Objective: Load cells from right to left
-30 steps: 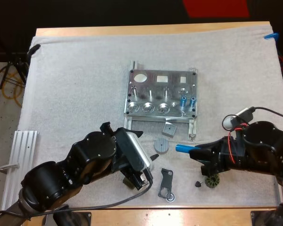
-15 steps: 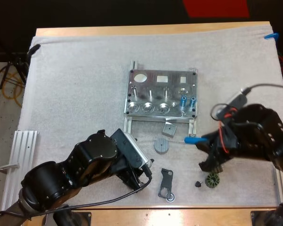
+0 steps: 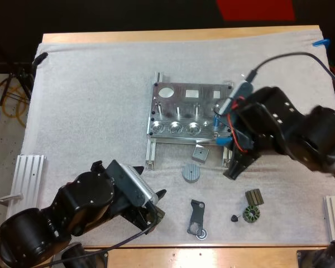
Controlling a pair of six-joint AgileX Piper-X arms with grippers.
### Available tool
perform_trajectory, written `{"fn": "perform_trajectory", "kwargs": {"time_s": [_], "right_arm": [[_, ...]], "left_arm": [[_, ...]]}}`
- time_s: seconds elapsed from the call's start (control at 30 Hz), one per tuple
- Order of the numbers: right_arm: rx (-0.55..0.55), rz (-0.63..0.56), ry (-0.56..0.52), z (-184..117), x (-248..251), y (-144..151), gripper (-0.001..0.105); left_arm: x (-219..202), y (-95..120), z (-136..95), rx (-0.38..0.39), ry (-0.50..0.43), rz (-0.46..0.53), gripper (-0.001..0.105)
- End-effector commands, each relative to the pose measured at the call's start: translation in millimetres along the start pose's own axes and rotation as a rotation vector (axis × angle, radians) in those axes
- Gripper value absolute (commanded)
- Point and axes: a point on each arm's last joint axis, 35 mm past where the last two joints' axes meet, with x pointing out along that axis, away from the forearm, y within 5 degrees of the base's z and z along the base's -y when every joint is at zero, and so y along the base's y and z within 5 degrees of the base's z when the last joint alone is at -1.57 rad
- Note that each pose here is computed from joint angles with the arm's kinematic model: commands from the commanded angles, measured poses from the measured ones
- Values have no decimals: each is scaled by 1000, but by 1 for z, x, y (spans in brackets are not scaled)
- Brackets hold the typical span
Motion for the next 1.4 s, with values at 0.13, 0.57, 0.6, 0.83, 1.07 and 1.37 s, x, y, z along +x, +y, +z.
{"fn": "perform_trajectory", "kwargs": {"time_s": [0.13,0.57,0.6,0.83,1.07,1.37], "right_arm": [[-56,-35,19,14,5,-12,11],[-185,-65,159,29,44,-26,11],[-195,-65,179,30,51,-27,11],[-247,-62,212,41,79,-36,11],[-271,-68,213,60,104,-49,11],[-299,-19,329,68,148,-55,11]], "left_arm": [[-2,6,-4,-42,10,144,63],[-2,10,-4,-93,-26,248,63],[-1,10,-5,-90,-17,251,63],[5,13,-13,-80,36,273,63],[18,18,-27,-66,104,301,63],[18,18,-28,-41,109,300,63]]}}
